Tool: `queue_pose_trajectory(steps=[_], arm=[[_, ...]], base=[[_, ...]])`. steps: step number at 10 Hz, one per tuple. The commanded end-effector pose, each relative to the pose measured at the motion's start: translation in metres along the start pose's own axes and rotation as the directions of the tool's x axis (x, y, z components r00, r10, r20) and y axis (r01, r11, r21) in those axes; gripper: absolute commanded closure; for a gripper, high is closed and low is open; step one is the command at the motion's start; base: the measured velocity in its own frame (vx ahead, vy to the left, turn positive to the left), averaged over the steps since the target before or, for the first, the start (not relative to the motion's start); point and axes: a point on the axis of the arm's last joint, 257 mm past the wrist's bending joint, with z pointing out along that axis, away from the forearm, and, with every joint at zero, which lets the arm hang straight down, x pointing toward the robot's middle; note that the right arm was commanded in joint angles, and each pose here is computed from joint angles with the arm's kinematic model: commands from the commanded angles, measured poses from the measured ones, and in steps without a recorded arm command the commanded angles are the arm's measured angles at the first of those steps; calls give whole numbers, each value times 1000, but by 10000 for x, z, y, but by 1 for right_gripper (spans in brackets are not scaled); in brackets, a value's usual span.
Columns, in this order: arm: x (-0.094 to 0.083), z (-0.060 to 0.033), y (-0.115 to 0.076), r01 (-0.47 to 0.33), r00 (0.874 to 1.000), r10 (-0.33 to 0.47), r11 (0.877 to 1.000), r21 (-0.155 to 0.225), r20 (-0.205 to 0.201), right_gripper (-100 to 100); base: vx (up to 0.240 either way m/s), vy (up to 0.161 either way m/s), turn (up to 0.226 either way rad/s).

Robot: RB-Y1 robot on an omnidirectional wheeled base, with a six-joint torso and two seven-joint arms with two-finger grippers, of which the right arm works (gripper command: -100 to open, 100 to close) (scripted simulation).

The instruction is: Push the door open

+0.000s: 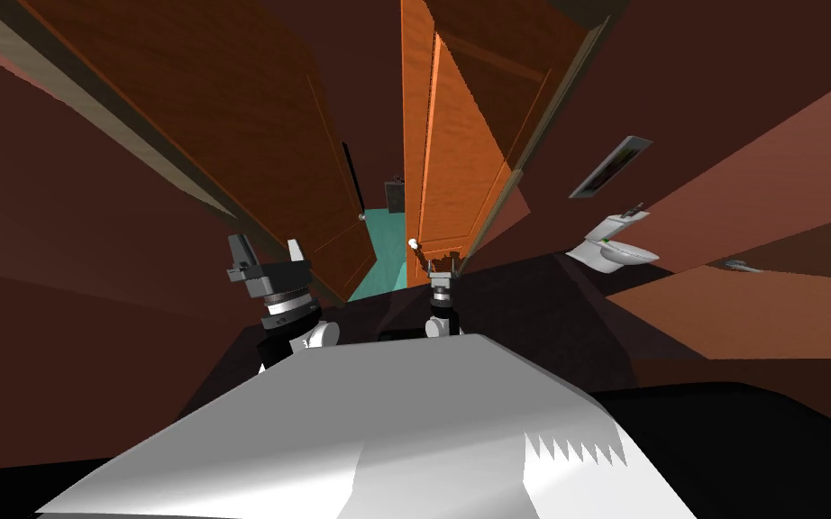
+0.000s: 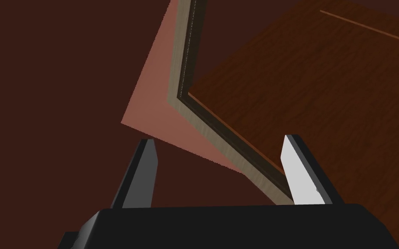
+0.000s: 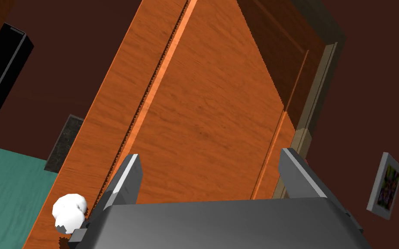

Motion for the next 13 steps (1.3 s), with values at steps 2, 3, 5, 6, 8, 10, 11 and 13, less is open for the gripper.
queue_pose_trajectory(steps=[2,3,5,6,8,10,11,13], arm=[[-116,-108,-207,-78,996,77,997,28,38,-100],[-159,-148,-283,-107,993,105,994,37,53,-100],[-243,-233,-432,-160,984,155,986,55,85,-100],[-284,-278,-505,-186,979,179,981,63,102,-100],[-367,-371,-645,-234,965,223,969,78,136,-100],[-447,-468,-778,-279,950,261,956,90,170,-100],[-487,-519,-842,-299,942,278,949,95,187,-100],[-568,-623,-963,-338,925,310,935,104,222,-100]], base=[[93,-32,52],[89,-41,66],[104,-34,65],[101,-24,48],[86,-20,52],[93,-49,60],[87,-45,50],[107,-34,57]])
